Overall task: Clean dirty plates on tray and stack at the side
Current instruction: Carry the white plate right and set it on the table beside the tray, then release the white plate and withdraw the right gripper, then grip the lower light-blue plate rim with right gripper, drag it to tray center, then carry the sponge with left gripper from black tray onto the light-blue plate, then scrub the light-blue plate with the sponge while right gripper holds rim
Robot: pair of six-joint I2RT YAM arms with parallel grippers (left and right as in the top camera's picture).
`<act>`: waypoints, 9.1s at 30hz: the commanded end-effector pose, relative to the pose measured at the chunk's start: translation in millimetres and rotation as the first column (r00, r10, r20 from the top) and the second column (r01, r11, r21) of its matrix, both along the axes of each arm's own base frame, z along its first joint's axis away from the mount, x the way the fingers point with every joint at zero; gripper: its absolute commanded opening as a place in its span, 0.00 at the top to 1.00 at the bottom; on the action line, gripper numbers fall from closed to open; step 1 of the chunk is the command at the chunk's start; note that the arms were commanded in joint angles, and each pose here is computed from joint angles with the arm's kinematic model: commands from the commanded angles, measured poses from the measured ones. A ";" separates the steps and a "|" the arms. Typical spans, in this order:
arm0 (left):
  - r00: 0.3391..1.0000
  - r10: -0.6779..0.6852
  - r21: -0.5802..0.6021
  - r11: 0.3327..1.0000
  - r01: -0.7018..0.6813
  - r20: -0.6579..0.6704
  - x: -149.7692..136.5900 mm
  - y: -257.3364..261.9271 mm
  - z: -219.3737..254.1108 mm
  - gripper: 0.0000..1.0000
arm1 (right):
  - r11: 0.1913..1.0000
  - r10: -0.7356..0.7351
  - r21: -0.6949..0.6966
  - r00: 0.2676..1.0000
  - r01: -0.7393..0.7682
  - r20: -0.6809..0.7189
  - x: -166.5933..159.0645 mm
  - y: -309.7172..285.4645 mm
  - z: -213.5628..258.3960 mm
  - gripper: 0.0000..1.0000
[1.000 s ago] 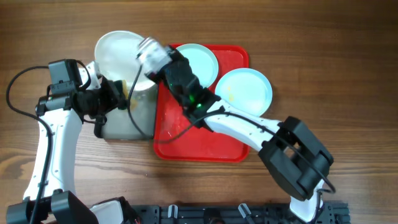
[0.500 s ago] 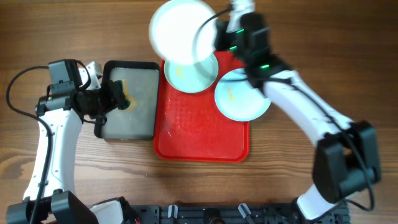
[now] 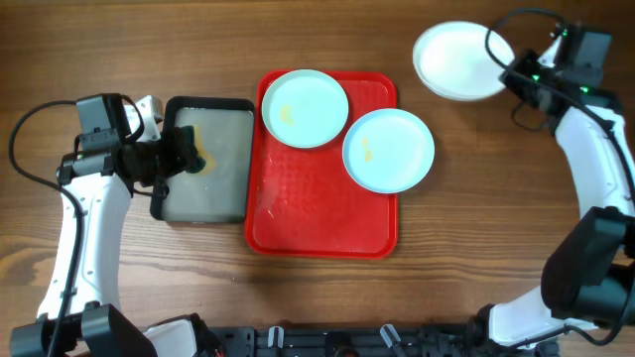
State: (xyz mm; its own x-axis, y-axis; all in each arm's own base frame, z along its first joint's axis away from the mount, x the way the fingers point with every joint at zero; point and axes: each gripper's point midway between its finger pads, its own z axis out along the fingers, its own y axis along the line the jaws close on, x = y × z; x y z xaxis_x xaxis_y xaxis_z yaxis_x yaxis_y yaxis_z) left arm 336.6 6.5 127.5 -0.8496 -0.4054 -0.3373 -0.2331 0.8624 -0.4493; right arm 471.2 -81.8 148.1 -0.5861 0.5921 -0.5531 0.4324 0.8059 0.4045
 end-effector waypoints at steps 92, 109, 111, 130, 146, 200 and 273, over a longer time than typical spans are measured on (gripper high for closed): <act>0.990 -0.118 -0.016 0.993 0.119 0.072 4.6 -12.0 11.0 0.96 | 0.919 0.367 0.170 0.929 -0.355 -0.047 -32.2 62.8 -7.0 0.00; 0.991 -0.117 -0.017 0.993 0.119 0.069 4.1 -12.1 10.8 0.96 | 0.905 0.423 0.129 0.836 -0.404 -0.350 -82.6 135.2 -43.5 0.54; 0.991 -0.117 -0.020 0.993 0.119 0.060 2.2 -12.5 9.8 0.96 | 0.906 0.379 0.000 0.810 -0.423 -0.447 -94.7 134.8 -51.8 0.47; 0.992 -0.117 -0.023 0.993 0.118 0.052 0.6 -12.9 9.0 0.96 | 0.876 0.306 -0.167 0.789 -0.453 -0.533 -98.2 134.2 -108.6 0.79; 0.992 -0.117 -0.022 0.993 0.119 0.053 0.7 -12.9 9.1 0.96 | 0.770 0.631 0.234 0.653 -0.594 -0.419 -134.2 209.4 -97.6 0.96; 0.973 -0.228 0.128 0.967 0.222 0.033 3.6 -46.6 1.5 0.96 | 0.655 0.718 0.117 0.565 -0.747 -0.406 -161.6 288.4 -123.4 0.96; 0.841 -0.347 -0.166 0.938 0.305 -0.414 -67.7 -205.4 -161.2 0.96 | 0.660 0.722 0.151 0.566 -0.736 -0.396 -163.9 292.8 -122.4 0.95</act>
